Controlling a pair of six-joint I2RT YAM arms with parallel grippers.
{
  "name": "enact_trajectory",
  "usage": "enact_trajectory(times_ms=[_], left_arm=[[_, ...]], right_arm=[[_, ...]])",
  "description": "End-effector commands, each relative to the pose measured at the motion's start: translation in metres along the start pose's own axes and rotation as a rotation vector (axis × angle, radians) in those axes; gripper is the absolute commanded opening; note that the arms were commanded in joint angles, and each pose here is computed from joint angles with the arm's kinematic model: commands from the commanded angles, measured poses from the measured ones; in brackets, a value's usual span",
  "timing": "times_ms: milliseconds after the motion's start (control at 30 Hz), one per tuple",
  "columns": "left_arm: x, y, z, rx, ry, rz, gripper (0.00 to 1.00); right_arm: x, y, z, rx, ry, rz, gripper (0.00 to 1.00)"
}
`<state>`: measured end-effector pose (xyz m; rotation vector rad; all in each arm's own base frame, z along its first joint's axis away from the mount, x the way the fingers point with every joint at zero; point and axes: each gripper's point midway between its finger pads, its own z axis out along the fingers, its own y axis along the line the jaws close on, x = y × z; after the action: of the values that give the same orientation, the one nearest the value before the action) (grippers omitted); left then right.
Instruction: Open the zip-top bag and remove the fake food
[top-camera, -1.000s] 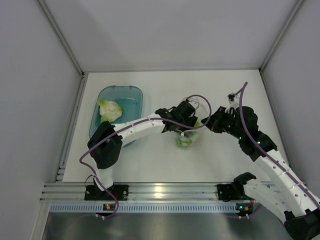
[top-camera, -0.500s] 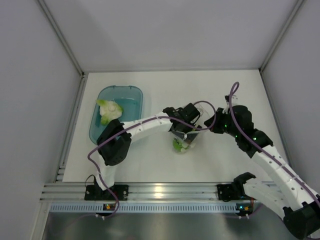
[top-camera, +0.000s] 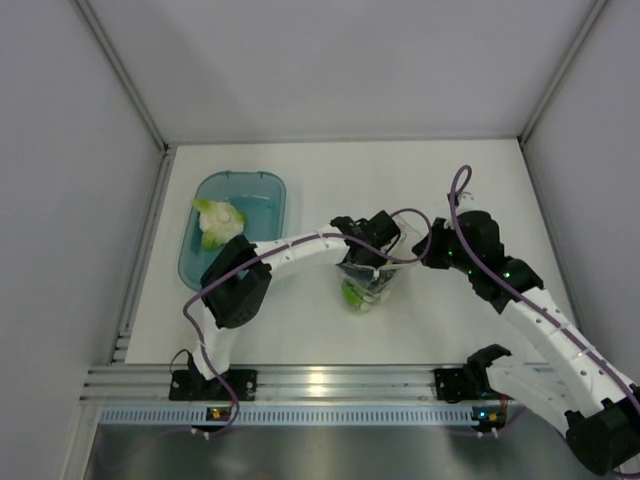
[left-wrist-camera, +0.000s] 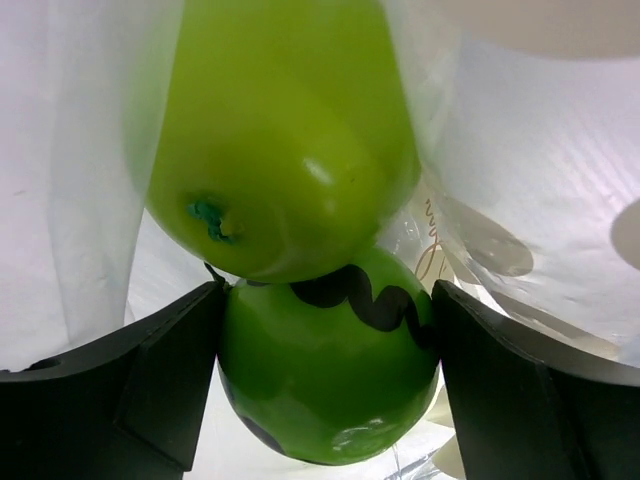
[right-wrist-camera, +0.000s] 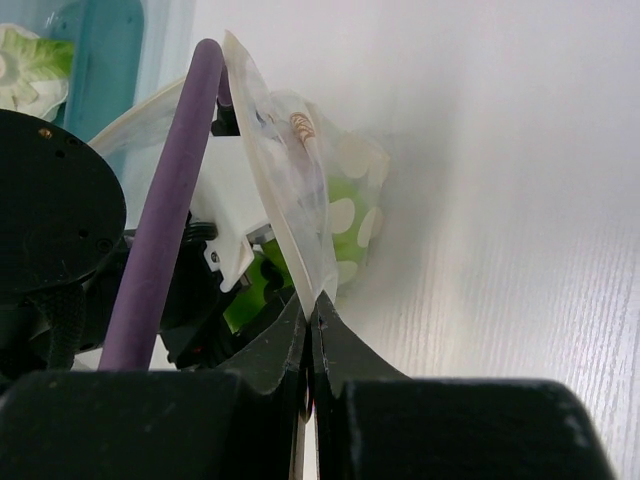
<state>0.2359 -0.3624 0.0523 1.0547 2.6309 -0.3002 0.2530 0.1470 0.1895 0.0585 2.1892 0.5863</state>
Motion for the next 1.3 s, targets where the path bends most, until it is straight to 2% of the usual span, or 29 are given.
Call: enact_trajectory(times_ms=[0, 33, 67, 167, 233, 267, 533, 633, 833, 900, 1100, 1267], left_arm=[[0.034, 0.003, 0.014, 0.004, 0.151, 0.009, 0.81], [0.032, 0.002, 0.012, 0.007, 0.144, 0.001, 0.74], [0.029, 0.002, 0.012, 0.006, 0.136, -0.005, 0.53], [0.013, -0.001, 0.005, 0.006, 0.093, -0.026, 0.26], [0.002, -0.006, 0.001, 0.027, 0.061, -0.029, 0.11], [-0.003, -0.008, -0.001, 0.035, 0.046, -0.031, 0.00], [-0.039, -0.047, -0.021, 0.243, -0.141, 0.004, 0.00], [-0.037, -0.059, -0.025, 0.300, -0.171, 0.039, 0.00], [-0.046, -0.078, -0.048, 0.402, -0.333, 0.122, 0.00], [-0.049, -0.074, -0.056, 0.384, -0.381, 0.123, 0.00], [-0.051, -0.060, -0.063, 0.308, -0.422, 0.122, 0.00], [-0.062, -0.028, -0.063, 0.122, -0.472, 0.035, 0.00]], right_arm=[[-0.032, 0.016, -0.008, -0.038, -0.099, -0.043, 0.00], [-0.032, 0.016, -0.008, -0.037, -0.098, -0.045, 0.00], [-0.033, 0.016, -0.008, -0.036, -0.102, -0.044, 0.00], [-0.036, 0.019, -0.010, -0.054, -0.116, -0.052, 0.00], [-0.037, 0.022, -0.011, -0.075, -0.128, -0.062, 0.00], [-0.037, 0.024, -0.011, -0.087, -0.132, -0.066, 0.00], [-0.067, 0.020, -0.016, -0.037, -0.244, -0.125, 0.00], [-0.077, 0.019, -0.015, -0.017, -0.274, -0.155, 0.00], [-0.086, 0.019, -0.005, 0.018, -0.233, -0.216, 0.00], [-0.085, 0.018, 0.004, 0.037, -0.192, -0.231, 0.00], [-0.075, 0.000, 0.018, 0.129, -0.116, -0.238, 0.00], [-0.070, 0.006, 0.016, 0.092, -0.105, -0.231, 0.00]])
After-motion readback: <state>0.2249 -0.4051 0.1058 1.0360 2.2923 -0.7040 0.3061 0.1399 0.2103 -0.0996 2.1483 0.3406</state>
